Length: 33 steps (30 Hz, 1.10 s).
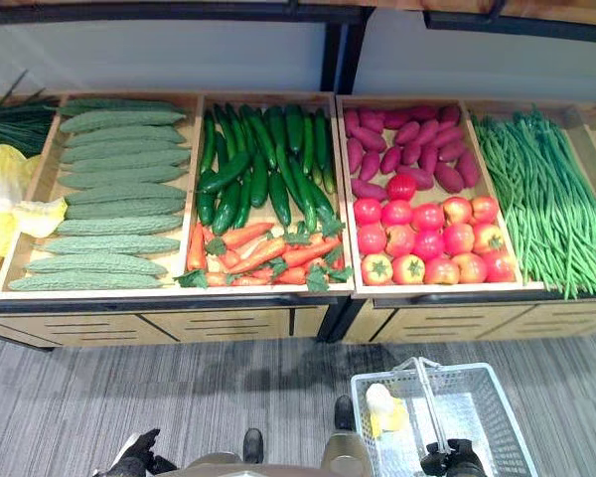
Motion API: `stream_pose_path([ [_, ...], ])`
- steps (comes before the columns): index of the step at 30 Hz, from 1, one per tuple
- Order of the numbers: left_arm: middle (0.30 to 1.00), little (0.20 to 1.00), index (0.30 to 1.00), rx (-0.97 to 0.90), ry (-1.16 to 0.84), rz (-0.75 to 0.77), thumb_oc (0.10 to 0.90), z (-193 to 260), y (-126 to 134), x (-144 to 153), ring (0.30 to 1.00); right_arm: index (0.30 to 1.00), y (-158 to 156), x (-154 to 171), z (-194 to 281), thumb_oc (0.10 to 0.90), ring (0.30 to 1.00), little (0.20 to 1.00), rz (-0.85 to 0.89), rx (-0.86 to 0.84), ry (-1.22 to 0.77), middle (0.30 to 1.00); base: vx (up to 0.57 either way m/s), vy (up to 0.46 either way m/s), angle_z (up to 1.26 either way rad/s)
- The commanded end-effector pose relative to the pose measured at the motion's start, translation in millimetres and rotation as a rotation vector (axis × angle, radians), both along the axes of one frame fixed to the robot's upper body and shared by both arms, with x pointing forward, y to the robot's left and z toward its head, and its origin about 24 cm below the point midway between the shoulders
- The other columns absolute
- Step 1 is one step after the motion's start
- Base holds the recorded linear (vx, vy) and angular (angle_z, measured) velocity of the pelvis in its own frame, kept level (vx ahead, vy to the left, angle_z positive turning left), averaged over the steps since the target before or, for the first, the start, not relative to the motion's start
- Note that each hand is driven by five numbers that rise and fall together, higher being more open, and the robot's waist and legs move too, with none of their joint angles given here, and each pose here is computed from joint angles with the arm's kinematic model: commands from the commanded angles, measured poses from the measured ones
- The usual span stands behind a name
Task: Get the vegetables into the basket
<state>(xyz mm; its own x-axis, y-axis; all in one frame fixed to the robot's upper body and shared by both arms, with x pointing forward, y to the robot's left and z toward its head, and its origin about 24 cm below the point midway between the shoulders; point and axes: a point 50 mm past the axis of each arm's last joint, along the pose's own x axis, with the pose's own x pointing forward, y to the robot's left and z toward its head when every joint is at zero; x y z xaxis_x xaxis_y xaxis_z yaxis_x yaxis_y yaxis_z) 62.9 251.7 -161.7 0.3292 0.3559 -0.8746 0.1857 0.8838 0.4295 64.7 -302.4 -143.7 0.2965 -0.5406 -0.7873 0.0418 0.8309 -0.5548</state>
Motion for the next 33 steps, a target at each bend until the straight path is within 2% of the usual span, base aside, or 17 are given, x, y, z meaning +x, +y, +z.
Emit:
stream_pose_path([
  [1,1.000,1.000,1.000,0.020,-0.046,0.060,0.900,5,11,15,1.000,0.300,-33,3,17,0.400,0.300,0.300,-0.046,-0.103,-0.026,0.300,0.05,-0.096,-0.06],
  [9,1.000,1.000,1.000,0.123,0.012,0.386,0.900,7,34,-24,1.000,0.300,-32,-29,11,0.400,0.300,0.300,-0.002,-0.106,0.107,0.300,0.04,-0.073,-0.01],
  [12,1.000,1.000,1.000,0.311,-0.080,0.745,0.900,27,76,-38,1.000,0.300,-29,-37,9,0.400,0.300,0.300,0.002,-0.110,0.135,0.300,0.05,-0.005,-0.02],
  [13,1.000,1.000,1.000,0.311,-0.080,0.745,0.900,27,76,-38,1.000,0.300,-29,-37,9,0.400,0.300,0.300,0.002,-0.110,0.135,0.300,0.04,0.009,-0.03],
  [14,1.000,1.000,1.000,0.438,-0.194,0.882,0.900,46,106,-31,1.000,0.300,-27,-38,8,0.400,0.300,0.300,0.029,-0.111,0.146,0.300,0.03,0.006,-0.03],
  [15,1.000,1.000,1.000,0.439,-0.194,0.883,0.900,46,106,-31,1.000,0.300,-26,-38,8,0.400,0.300,0.300,0.030,-0.110,0.146,0.300,0.04,0.022,-0.02],
  [16,1.000,1.000,1.000,0.569,-0.292,0.977,0.900,68,133,-26,1.000,0.300,-25,-37,7,0.400,0.300,0.300,0.074,-0.114,0.156,0.300,0.00,0.000,0.00],
  [17,1.000,1.000,1.000,0.601,-0.372,1.012,0.900,77,142,-16,1.000,0.300,-25,-38,7,0.400,0.300,0.300,0.095,-0.115,0.164,0.300,0.00,0.000,0.00],
  [20,1.000,1.000,1.000,0.669,-0.485,1.031,0.900,94,156,-6,1.000,0.300,-25,-35,8,0.400,0.300,0.300,0.122,-0.119,0.158,0.300,0.00,0.011,0.01],
  [24,1.000,1.000,1.000,0.946,-0.857,0.748,0.900,169,183,45,1.000,0.300,-17,-37,4,0.400,0.300,0.300,0.151,-0.101,0.148,0.300,0.00,0.016,0.03],
  [26,1.000,1.000,1.000,1.035,-0.970,0.587,0.900,197,180,64,1.000,0.300,-14,-39,3,0.400,0.300,0.300,0.142,-0.088,0.147,0.300,-0.01,-0.001,0.09],
  [27,1.000,1.000,1.000,1.134,-1.133,0.366,0.900,236,165,92,1.000,0.300,-11,-43,1,0.400,0.300,0.300,0.127,-0.071,0.146,0.300,0.00,-0.004,0.11],
  [28,1.000,1.000,1.000,1.135,-1.129,0.366,0.900,236,165,91,1.000,0.300,-11,-43,1,0.400,0.300,0.300,0.128,-0.072,0.147,0.300,-0.01,-0.002,0.14],
  [29,1.000,1.000,1.000,1.178,-1.218,0.194,0.900,257,150,107,1.000,0.300,-11,-45,1,0.400,0.300,0.300,0.118,-0.065,0.152,0.300,0.02,0.003,0.16],
  [30,1.000,1.000,1.000,1.177,-1.216,0.193,0.900,257,150,106,1.000,0.300,-11,-45,1,0.400,0.300,0.300,0.118,-0.066,0.152,0.300,-0.02,0.018,0.11],
  [31,1.000,1.000,1.000,1.084,-1.344,0.036,0.900,274,129,128,1.000,0.300,-13,-42,2,0.400,0.300,0.300,0.126,-0.062,0.150,0.300,-0.01,0.017,0.07],
  [33,1.000,1.000,1.000,1.034,-1.397,-0.041,0.900,284,121,137,1.000,0.300,-15,-40,3,0.400,0.300,0.300,0.132,-0.068,0.145,0.300,0.00,0.000,0.00],
])
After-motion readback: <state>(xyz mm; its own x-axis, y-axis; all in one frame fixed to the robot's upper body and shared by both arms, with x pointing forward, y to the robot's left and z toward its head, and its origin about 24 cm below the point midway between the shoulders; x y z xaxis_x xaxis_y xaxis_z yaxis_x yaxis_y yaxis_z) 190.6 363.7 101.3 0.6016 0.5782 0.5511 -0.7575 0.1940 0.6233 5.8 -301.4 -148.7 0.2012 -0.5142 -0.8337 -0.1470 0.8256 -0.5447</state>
